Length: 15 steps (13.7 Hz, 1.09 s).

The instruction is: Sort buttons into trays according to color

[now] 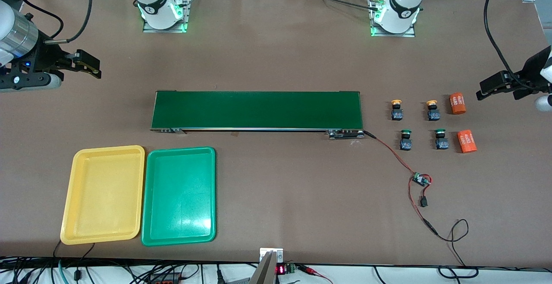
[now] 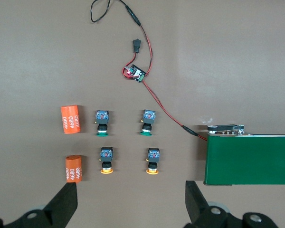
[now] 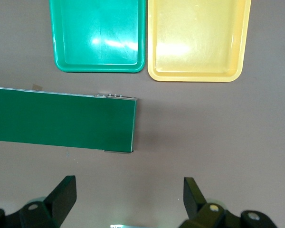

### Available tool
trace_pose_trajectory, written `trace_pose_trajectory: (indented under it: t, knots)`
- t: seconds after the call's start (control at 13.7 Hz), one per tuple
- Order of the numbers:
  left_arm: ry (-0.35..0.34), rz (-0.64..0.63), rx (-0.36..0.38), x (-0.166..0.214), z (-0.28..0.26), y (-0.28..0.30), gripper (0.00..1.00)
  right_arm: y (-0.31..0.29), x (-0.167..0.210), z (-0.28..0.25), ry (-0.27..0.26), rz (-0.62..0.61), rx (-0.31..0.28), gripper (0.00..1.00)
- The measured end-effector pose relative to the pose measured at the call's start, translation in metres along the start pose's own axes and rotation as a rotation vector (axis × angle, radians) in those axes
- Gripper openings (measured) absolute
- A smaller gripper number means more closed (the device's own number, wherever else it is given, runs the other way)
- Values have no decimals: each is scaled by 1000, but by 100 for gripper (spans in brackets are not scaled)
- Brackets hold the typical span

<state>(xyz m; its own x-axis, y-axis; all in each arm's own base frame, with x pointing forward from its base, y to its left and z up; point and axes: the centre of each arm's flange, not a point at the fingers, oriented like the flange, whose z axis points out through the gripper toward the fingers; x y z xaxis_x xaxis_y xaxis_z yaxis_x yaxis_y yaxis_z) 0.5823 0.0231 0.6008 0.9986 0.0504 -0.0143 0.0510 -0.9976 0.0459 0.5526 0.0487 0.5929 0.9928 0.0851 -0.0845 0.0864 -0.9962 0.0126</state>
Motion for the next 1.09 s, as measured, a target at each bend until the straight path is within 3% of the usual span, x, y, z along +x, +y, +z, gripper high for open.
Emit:
trace_pose_trajectory:
  t: [0.51, 1.09]
  knots:
    - [-29, -6, 1, -5, 1, -4, 100, 0, 0, 0, 0, 0, -2, 100]
    - [-311, 32, -15, 39, 160, 9, 100, 1, 1, 0, 4, 1, -2, 100]
